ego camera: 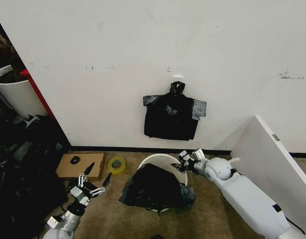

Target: Place the garbage bag over the trash bin.

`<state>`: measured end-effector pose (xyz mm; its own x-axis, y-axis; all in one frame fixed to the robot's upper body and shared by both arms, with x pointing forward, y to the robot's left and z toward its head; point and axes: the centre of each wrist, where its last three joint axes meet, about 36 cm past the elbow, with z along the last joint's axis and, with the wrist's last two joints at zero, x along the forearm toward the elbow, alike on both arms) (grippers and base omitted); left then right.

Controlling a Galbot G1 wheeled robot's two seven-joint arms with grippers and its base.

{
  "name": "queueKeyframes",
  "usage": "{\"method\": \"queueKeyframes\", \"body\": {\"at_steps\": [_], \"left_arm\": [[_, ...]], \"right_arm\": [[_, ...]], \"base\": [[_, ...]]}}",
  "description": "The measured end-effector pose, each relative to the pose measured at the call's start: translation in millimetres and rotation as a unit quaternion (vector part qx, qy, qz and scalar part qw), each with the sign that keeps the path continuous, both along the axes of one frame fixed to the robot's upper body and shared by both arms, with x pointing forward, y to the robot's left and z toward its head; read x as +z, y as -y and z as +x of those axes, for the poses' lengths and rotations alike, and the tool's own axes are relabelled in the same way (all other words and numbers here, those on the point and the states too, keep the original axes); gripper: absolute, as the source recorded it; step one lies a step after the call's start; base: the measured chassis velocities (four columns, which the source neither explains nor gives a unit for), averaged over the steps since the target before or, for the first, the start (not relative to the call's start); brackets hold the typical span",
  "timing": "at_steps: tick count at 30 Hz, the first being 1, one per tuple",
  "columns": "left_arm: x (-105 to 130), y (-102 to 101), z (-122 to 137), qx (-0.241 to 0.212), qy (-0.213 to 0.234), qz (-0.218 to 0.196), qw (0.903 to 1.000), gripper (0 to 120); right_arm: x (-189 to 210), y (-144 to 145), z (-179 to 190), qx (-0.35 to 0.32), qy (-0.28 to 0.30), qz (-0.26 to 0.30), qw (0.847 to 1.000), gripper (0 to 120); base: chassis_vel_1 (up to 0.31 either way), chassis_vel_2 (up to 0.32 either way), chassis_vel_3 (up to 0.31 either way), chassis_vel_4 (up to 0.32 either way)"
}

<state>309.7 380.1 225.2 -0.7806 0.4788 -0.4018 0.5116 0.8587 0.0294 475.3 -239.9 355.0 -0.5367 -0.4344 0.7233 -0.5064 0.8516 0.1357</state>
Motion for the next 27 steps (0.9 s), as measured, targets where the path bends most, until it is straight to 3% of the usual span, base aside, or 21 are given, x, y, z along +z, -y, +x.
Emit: {"method": "queueKeyframes", "body": {"at_steps": [3,7,9,16,17,23,27], "left_arm": [[0.0,0.6,0.5,-0.001,0.0,0.0,1.0,100],[0.5,2.0,1.6,-0.006,0.001,0.0,1.0,100],[0.8,2.2,1.8,-0.007,0.002,0.001,1.0,100],[3.4,0.5,3.1,-0.012,0.007,0.005,0.9999,100],[3.4,0.5,3.1,-0.012,0.007,0.005,0.9999,100],[4.3,0.0,4.7,-0.013,0.012,0.006,0.9998,100],[4.8,-0.3,5.4,-0.013,0.014,0.007,0.9998,100]], "right_arm": [[4.0,-6.2,-18.6,-0.052,-0.02,0.01,0.998,0],[12.0,-26.0,-60.2,-0.174,-0.024,0.028,0.984,0],[13.2,-28.7,-64.2,-0.188,-0.025,0.031,0.981,0],[31.2,-62.8,-110.6,-0.375,-0.027,0.083,0.923,0],[31.2,-62.8,-110.6,-0.375,-0.027,0.083,0.923,0],[18.7,-84.7,-139.6,-0.478,-0.037,0.091,0.873,0],[16.7,-93.4,-155.5,-0.508,-0.043,0.098,0.855,0]], "base": [[0.0,0.0,0.0,0.0],[0.0,0.0,0.0,0.0],[0.0,0.0,0.0,0.0],[0.0,0.0,0.0,0.0],[0.0,0.0,0.0,0.0],[0.0,0.0,0.0,0.0],[0.0,0.0,0.0,0.0]]}}
